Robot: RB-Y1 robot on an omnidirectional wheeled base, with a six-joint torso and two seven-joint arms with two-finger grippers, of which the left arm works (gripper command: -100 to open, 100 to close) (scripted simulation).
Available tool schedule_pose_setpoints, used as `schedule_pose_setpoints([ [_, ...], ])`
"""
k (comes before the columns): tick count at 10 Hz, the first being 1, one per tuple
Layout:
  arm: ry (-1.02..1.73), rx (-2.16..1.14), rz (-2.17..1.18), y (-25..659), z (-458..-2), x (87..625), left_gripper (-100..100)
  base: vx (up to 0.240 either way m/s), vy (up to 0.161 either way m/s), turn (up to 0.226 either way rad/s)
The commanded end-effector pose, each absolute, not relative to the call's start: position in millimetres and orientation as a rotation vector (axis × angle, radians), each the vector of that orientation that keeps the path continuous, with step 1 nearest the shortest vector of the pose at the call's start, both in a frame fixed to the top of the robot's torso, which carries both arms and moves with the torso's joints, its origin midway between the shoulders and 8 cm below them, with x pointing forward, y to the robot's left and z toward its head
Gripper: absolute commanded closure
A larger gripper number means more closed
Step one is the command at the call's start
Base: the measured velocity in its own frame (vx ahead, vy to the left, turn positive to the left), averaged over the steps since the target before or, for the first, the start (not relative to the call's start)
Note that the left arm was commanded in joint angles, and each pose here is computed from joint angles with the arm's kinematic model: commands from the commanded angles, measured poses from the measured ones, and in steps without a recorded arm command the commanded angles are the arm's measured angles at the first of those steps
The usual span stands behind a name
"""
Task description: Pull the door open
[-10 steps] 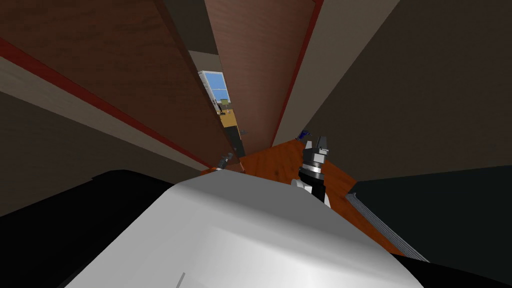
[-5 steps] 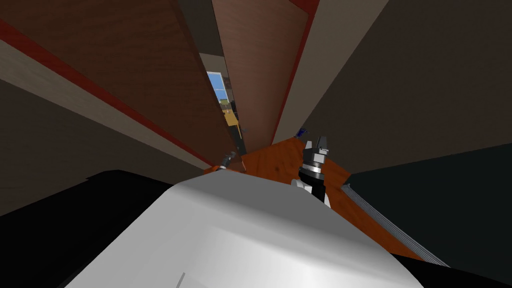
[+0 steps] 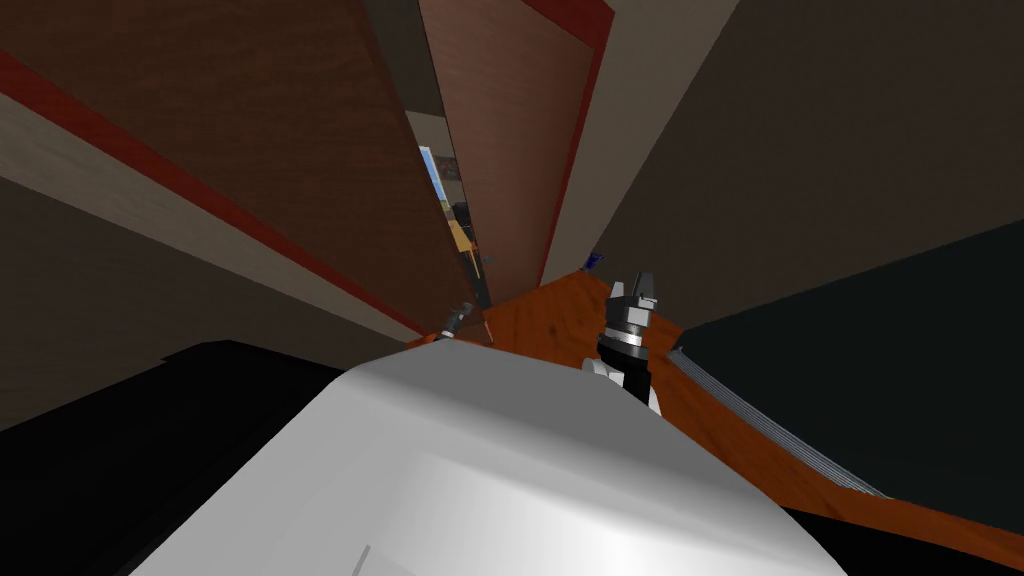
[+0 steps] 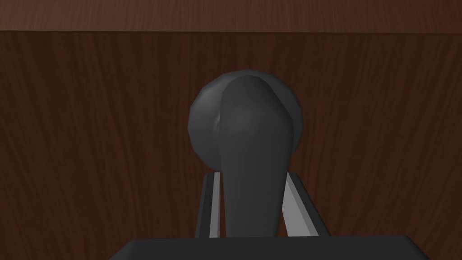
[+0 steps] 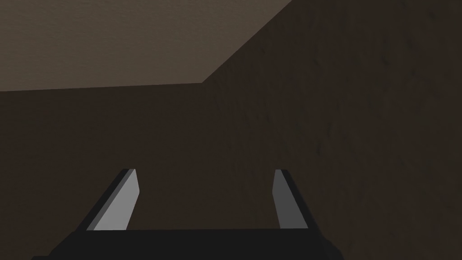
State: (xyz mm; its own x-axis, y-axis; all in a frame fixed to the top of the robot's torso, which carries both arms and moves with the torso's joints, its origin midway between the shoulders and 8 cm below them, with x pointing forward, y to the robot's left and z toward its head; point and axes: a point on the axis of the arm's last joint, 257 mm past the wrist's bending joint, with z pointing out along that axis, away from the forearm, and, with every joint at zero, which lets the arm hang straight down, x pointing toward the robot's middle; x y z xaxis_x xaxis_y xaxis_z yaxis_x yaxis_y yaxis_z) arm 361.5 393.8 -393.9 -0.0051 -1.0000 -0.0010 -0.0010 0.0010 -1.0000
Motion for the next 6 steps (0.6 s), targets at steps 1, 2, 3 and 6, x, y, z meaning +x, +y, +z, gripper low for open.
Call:
schedule_pose_setpoints([
  [1, 1.217, -1.214, -1.213, 399, -396, 352, 100, -0.186, -0.007, -0.226],
  [2, 1.214, -1.214, -1.211, 406, -396, 346, 100, -0.201, 0.034, -0.218],
  [3, 1.214, -1.214, -1.211, 406, -396, 346, 100, -0.137, 0.019, -0.096],
  [6, 1.207, -1.216, -1.205, 423, -395, 332, 100, -0.138, 0.032, -0.191],
])
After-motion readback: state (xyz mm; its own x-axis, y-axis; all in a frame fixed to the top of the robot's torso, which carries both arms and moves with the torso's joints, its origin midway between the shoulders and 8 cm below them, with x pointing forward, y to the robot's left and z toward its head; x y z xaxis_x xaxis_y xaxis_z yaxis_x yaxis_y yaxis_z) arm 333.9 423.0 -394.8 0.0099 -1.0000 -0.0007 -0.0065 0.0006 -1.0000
